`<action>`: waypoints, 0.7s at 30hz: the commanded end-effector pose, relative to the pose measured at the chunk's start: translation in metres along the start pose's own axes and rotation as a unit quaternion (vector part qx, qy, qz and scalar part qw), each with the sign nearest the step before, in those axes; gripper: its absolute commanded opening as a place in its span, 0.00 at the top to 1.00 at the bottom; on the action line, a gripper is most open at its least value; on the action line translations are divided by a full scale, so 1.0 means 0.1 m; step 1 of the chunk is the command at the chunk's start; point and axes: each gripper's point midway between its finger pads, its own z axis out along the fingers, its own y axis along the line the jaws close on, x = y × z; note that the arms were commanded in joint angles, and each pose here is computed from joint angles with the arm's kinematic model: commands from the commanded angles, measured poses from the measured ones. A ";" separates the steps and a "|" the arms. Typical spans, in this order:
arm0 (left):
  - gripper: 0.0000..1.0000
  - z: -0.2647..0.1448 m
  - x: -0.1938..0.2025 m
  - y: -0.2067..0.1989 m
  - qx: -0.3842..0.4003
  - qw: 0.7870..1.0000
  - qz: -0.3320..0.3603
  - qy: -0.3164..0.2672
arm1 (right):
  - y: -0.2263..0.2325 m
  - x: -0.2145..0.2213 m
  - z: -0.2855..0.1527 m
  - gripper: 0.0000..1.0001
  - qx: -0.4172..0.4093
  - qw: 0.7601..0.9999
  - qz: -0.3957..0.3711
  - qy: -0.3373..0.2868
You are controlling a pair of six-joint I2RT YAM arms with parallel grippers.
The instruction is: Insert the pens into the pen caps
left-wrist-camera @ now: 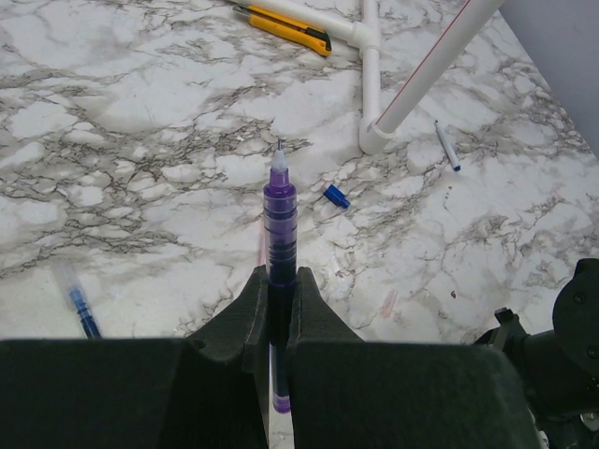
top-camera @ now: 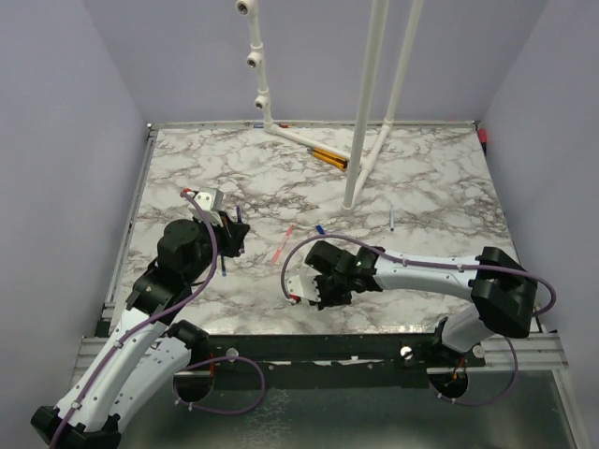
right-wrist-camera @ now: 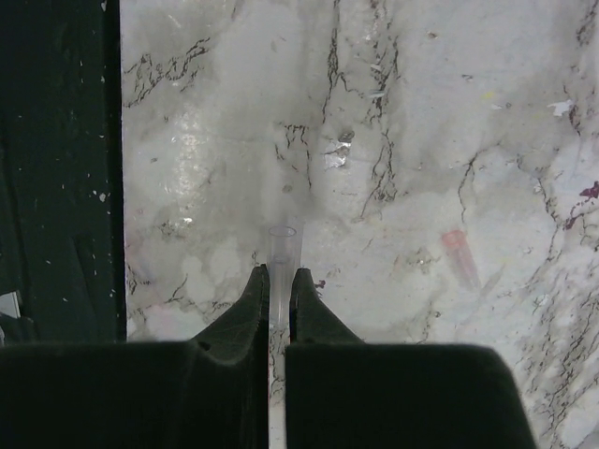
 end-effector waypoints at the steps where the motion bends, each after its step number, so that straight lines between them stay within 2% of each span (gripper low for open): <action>1: 1.00 -0.04 -0.10 -0.05 0.012 1.000 0.009 -0.011 | 0.02 0.02 0.04 0.99 -0.007 0.999 -0.047 0.018; 7: 1.00 -0.05 -0.11 -0.04 0.011 1.000 0.009 -0.013 | 0.04 0.01 0.09 0.97 -0.007 0.999 -0.050 0.015; 15: 1.00 -0.06 -0.12 -0.05 0.012 1.000 0.009 -0.015 | 0.08 0.01 0.14 0.85 -0.012 0.999 -0.044 0.014; 21: 1.00 -0.06 -0.12 -0.05 0.012 1.000 0.008 -0.015 | 0.10 0.00 0.16 0.81 -0.012 0.999 -0.033 0.013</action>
